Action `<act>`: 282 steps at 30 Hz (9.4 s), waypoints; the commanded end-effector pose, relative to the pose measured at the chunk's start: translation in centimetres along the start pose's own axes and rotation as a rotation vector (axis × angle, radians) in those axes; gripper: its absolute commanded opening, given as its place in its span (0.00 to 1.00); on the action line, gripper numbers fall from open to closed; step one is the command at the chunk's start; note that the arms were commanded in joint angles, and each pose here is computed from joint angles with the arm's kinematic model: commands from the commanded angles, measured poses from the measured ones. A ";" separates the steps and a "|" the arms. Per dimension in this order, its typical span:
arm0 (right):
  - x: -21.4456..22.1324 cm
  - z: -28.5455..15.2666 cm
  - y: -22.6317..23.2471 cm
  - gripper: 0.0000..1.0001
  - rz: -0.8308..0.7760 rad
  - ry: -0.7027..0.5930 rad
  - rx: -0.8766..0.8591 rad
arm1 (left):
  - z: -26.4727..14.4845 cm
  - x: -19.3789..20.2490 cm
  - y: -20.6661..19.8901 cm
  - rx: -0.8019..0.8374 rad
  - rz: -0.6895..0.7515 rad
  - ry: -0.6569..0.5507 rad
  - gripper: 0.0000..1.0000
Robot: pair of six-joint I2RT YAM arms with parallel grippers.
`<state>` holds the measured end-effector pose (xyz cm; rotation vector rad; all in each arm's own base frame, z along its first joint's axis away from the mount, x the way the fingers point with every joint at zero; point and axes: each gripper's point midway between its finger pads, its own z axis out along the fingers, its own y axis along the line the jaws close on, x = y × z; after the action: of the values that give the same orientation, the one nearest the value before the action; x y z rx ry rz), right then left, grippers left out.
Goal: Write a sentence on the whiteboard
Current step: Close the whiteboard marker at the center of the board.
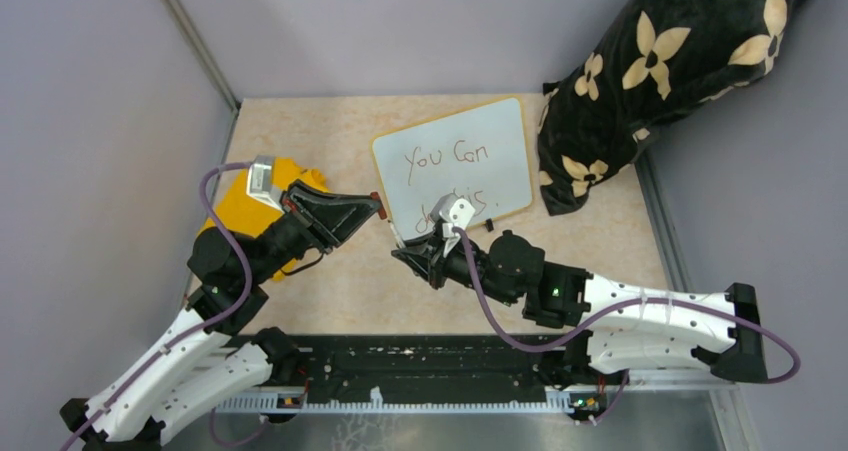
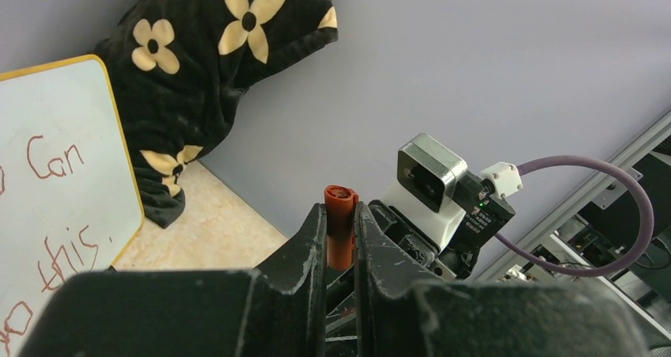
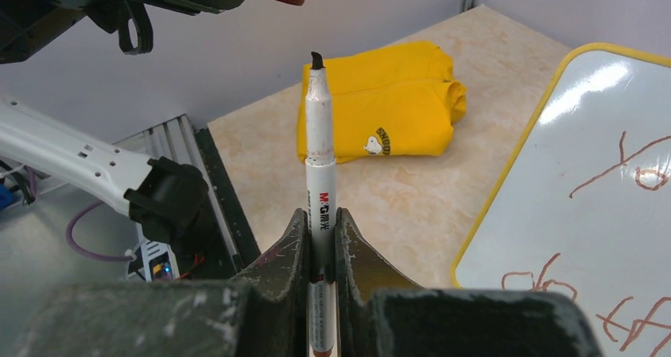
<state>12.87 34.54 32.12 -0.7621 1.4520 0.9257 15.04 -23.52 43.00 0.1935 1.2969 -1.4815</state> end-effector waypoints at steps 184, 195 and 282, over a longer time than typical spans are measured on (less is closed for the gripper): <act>-6.3 -0.5 1.0 0.00 0.056 -0.166 -0.044 | -0.7 3.8 0.0 0.104 0.052 0.142 0.00; -7.6 -0.6 0.5 0.00 0.067 -0.233 -0.017 | -1.0 4.4 0.4 0.108 0.061 0.144 0.00; -9.8 -1.1 1.3 0.00 -0.071 -0.307 -0.076 | -0.7 4.0 0.5 0.107 0.124 0.139 0.54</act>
<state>12.72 34.70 37.26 -0.7643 1.2414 0.9354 13.56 -25.39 40.33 0.4398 1.2794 -1.4708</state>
